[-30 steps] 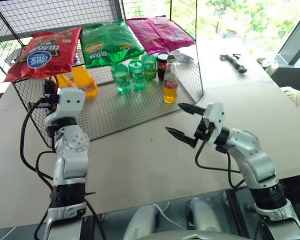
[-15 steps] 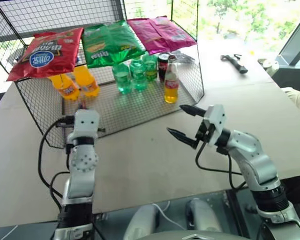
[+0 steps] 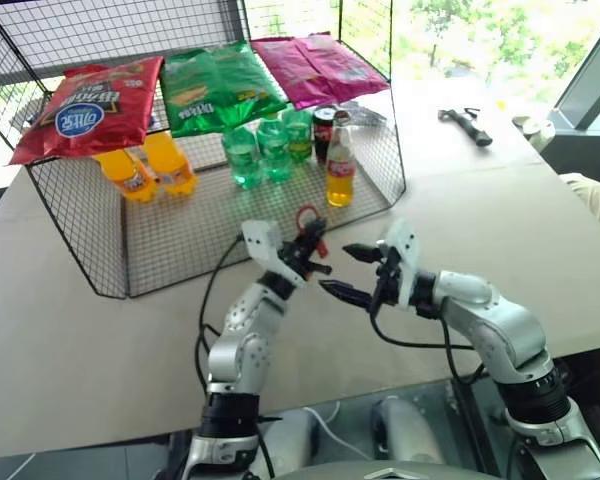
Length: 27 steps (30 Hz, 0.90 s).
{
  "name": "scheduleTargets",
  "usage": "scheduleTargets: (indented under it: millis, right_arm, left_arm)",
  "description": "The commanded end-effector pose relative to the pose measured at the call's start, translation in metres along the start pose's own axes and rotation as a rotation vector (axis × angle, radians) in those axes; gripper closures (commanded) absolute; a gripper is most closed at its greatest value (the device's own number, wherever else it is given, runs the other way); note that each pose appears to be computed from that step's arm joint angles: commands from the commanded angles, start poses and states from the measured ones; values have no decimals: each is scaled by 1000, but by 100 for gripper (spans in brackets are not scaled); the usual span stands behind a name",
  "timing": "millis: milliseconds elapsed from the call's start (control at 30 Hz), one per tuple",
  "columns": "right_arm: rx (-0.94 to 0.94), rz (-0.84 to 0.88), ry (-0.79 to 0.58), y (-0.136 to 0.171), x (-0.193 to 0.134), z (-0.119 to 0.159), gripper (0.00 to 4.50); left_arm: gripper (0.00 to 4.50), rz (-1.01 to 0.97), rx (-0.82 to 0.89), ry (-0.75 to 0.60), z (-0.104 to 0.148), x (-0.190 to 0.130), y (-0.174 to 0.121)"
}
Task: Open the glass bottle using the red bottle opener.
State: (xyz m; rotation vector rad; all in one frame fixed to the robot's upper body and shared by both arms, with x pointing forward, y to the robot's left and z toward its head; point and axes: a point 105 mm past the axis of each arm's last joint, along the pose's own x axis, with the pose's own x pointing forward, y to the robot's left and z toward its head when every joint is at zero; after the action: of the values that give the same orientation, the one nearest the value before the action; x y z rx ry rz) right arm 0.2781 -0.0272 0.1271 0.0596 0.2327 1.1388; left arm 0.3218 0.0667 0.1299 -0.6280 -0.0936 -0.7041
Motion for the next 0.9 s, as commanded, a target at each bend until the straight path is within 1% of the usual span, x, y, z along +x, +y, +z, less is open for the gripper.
scheduleTargets:
  millis: [33,133,233,333,433,533,633,900]
  right_arm:
    - [75,67,48,15,0,1,0]
    - [123,110,86,23,-4,-1,0]
    - [167,143,98,28,-9,0,0]
    - [174,136,113,27,-10,-1,0]
    - [214,170,110,29,-15,2,0]
    - [245,218,147,32,-28,1,0]
    - [255,219,176,28,-37,-1,0]
    - [262,250,171,28,-42,10,0]
  left_arm:
    - [448,-250,-212,16,4,4,-38]
    - [448,-345,-304,53,3,0,-50]
    - [448,-431,-395,62,9,-5,-58]
    - [448,-466,-433,87,9,-9,-60]
    - [448,-507,-456,126,7,-14,-64]
    - [448,-541,-454,178,1,-22,-65]
    - [448,-551,-430,208,-3,-28,-64]
    - [448,-537,-355,220,-5,-29,-53]
